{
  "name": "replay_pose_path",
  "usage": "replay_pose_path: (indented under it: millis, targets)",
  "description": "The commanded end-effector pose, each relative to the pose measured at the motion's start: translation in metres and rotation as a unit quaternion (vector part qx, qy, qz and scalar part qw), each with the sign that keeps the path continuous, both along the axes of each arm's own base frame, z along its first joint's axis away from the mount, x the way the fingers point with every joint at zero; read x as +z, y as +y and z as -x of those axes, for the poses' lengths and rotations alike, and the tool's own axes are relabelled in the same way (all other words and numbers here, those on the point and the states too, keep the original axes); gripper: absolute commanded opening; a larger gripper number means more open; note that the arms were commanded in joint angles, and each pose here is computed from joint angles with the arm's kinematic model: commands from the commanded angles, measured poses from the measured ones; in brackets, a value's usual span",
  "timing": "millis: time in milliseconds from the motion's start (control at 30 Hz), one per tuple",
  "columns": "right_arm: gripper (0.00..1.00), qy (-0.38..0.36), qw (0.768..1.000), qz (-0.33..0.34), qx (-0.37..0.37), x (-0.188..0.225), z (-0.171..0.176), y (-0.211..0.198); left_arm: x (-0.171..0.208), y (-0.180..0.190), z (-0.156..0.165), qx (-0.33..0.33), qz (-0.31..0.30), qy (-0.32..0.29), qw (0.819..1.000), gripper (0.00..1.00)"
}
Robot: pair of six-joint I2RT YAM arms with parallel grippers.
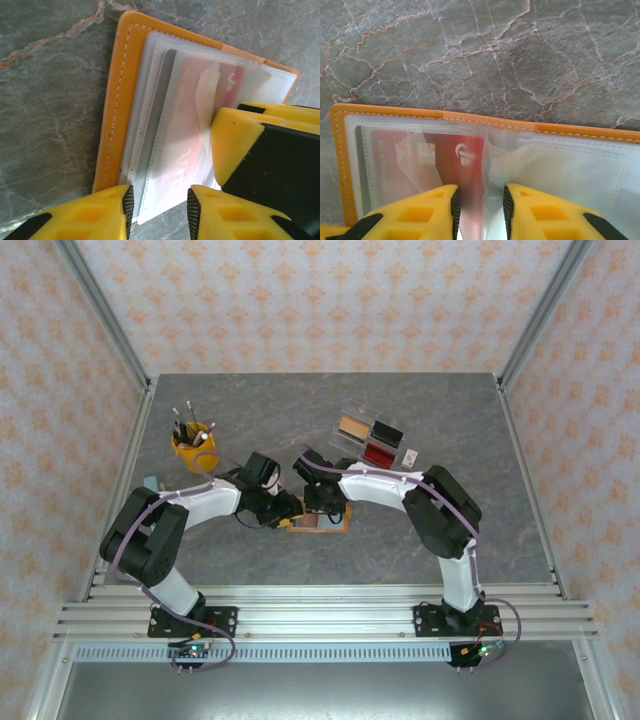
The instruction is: Take the credit cards out of the card holder
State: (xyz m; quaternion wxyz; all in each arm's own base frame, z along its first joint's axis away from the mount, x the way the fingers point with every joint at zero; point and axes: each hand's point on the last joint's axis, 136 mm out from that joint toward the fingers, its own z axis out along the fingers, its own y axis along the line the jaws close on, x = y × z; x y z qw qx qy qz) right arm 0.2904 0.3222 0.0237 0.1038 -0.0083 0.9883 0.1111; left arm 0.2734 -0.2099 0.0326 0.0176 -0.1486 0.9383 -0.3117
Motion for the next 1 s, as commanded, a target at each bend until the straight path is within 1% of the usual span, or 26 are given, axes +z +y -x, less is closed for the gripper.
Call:
replay_pose_path:
  millis: [0, 200, 467, 600, 800, 967]
  targets:
    - [0.31, 0.037, 0.998, 0.053, -0.008, -0.031, 0.015, -0.028, 0.002, -0.007, -0.009, 0.000, 0.006, -0.009, 1.000, 0.38]
    - [0.30, 0.040, 0.998, 0.050, -0.010, -0.033, 0.016, -0.027, -0.005, -0.009, -0.009, -0.003, 0.005, -0.004, 1.000, 0.35]
    - [0.30, 0.046, 0.998, 0.043, -0.013, -0.035, 0.018, -0.025, 0.002, -0.011, -0.011, -0.010, 0.010, -0.015, 1.000, 0.27]
    - [0.30, 0.049, 0.998, 0.044, -0.015, -0.037, 0.019, -0.026, 0.003, -0.012, -0.010, -0.016, 0.010, -0.015, 1.000, 0.26]
    - [0.30, 0.049, 0.998, 0.045, -0.018, -0.038, 0.018, -0.028, 0.007, -0.002, -0.013, -0.004, -0.015, -0.033, 0.999, 0.27]
    - [0.30, 0.050, 0.997, 0.047, -0.020, -0.038, 0.019, -0.030, 0.020, -0.004, -0.018, 0.003, -0.002, -0.057, 0.998, 0.26]
